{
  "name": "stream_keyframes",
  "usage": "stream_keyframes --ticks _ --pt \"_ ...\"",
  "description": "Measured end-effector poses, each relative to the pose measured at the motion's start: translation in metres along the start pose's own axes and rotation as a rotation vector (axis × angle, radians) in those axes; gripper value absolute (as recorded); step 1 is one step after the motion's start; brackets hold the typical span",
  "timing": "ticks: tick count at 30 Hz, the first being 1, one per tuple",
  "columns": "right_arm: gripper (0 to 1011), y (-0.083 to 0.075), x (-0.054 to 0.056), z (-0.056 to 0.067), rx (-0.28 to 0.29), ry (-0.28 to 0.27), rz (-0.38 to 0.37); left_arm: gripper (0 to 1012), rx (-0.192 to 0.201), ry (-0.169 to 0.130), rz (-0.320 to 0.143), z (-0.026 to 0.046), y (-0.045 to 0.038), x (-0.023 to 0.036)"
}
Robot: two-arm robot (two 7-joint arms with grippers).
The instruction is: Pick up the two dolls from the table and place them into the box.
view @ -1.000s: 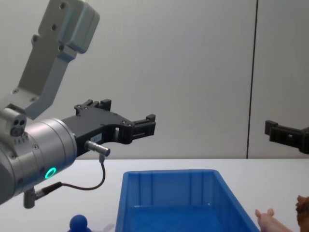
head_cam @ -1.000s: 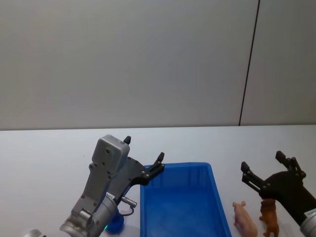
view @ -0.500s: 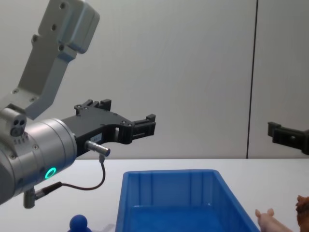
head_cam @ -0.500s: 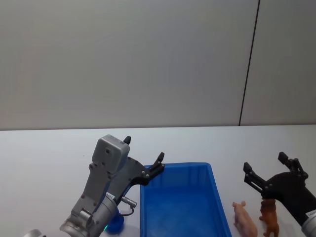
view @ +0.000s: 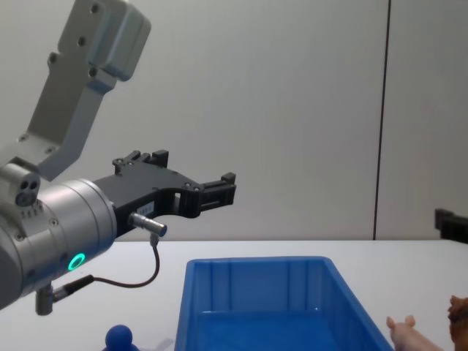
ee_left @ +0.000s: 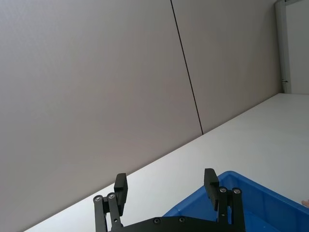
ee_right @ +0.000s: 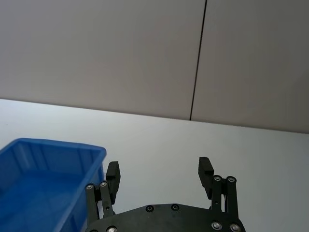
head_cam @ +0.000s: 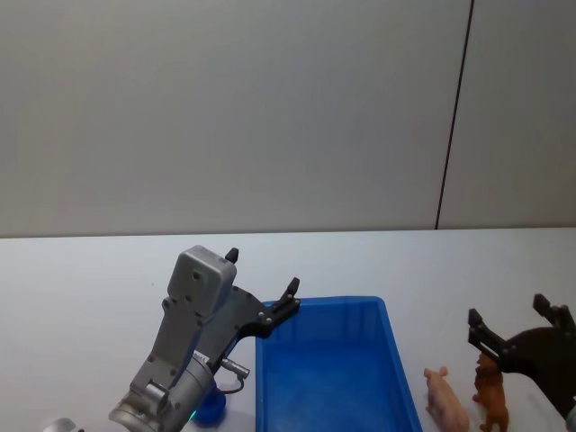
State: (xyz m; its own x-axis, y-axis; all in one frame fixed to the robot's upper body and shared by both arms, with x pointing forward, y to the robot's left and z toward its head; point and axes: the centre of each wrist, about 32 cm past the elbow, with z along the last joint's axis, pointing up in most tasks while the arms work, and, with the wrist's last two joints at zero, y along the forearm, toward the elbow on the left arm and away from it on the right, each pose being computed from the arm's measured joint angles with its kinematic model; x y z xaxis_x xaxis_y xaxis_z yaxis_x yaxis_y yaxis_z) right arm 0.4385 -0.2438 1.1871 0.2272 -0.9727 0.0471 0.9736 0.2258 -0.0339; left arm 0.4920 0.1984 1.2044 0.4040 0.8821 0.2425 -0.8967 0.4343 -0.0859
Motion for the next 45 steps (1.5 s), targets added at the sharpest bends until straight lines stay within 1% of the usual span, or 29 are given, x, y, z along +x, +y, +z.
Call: stream_keyframes --ticks 9,20,24,33,45 --pt "1001 -0.004 0.004 -0.003 -0.076 -0.009 -0.041 1002 0.000 0.000 0.000 0.0000 0.0000 0.0000" --pt "1001 -0.006 0.007 -0.013 -0.160 -0.015 -0.042 1002 0.000 0.000 0.000 0.0000 0.0000 0.0000" --pt "1001 -0.006 0.008 -0.016 -0.177 -0.016 -0.033 1002 0.000 0.000 0.000 0.0000 0.0000 0.0000" --pt "1001 -0.005 0.008 -0.027 -0.220 -0.017 -0.003 1002 0.000 0.000 0.000 0.0000 0.0000 0.0000" --pt "1001 -0.005 0.007 -0.038 -0.263 -0.019 0.004 1002 0.000 0.000 0.000 0.0000 0.0000 0.0000"
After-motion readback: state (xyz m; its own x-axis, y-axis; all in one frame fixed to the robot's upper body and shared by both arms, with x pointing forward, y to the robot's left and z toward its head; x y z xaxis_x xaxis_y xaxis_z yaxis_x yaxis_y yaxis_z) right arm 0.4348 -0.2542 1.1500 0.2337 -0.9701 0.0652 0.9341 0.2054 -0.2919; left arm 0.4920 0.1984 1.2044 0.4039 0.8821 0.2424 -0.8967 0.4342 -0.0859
